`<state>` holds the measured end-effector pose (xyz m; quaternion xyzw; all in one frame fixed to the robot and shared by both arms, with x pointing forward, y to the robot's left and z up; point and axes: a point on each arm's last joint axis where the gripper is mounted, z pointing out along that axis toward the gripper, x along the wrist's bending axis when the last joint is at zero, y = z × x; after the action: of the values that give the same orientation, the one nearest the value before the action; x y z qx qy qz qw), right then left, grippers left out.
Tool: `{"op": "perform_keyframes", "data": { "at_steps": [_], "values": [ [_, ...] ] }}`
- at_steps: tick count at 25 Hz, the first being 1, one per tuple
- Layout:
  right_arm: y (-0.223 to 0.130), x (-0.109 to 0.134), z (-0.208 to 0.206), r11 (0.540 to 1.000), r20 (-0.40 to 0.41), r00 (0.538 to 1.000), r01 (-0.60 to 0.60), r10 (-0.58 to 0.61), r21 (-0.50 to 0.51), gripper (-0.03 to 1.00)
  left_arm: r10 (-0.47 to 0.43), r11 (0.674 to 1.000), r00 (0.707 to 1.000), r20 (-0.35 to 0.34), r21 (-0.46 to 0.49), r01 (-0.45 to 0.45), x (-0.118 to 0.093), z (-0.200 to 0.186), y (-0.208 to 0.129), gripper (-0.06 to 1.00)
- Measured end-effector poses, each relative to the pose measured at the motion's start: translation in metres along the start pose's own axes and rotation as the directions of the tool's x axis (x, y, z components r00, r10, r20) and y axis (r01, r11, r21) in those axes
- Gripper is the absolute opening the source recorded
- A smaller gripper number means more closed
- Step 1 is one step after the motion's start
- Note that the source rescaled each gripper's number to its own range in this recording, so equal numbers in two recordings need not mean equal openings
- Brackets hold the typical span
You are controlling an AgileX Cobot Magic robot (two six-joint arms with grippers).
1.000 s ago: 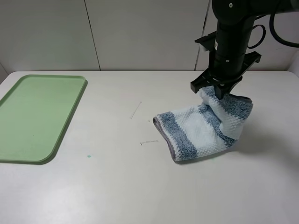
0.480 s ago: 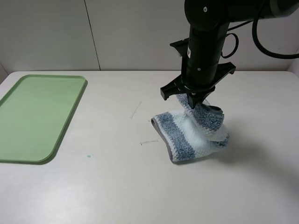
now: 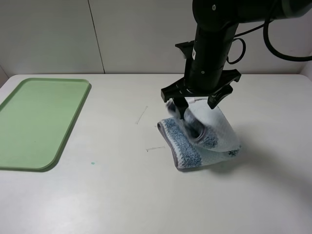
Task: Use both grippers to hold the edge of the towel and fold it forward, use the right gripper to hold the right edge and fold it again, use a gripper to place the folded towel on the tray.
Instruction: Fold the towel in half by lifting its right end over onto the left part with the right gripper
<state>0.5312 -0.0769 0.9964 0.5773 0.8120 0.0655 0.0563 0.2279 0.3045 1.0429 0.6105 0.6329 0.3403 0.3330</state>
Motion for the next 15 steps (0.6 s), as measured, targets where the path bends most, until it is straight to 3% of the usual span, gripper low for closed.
{"op": "perform_keyframes", "data": {
  "at_steps": [4, 9, 15],
  "values": [
    [0.001, 0.003, 0.0, 1.0, -0.032, 0.999, 0.024, -0.024, -0.008, 0.99, 0.0, 1.0, 1.0, 0.0, 0.0, 0.0, 0.0, 0.0, 0.0, 0.97],
    [0.001, 0.003, 0.0, 0.999, -0.032, 0.999, 0.033, -0.034, -0.009, 1.0, 0.0, 1.0, 1.0, 0.0, 0.0, 0.0, 0.0, 0.0, 0.0, 0.97],
    [-0.01, -0.002, -0.013, 0.997, -0.01, 0.999, 0.05, -0.05, 0.065, 1.0, 0.0, 1.0, 1.0, 0.0, 0.0, 0.0, 0.0, 0.0, 0.0, 0.97]
  ]
}}
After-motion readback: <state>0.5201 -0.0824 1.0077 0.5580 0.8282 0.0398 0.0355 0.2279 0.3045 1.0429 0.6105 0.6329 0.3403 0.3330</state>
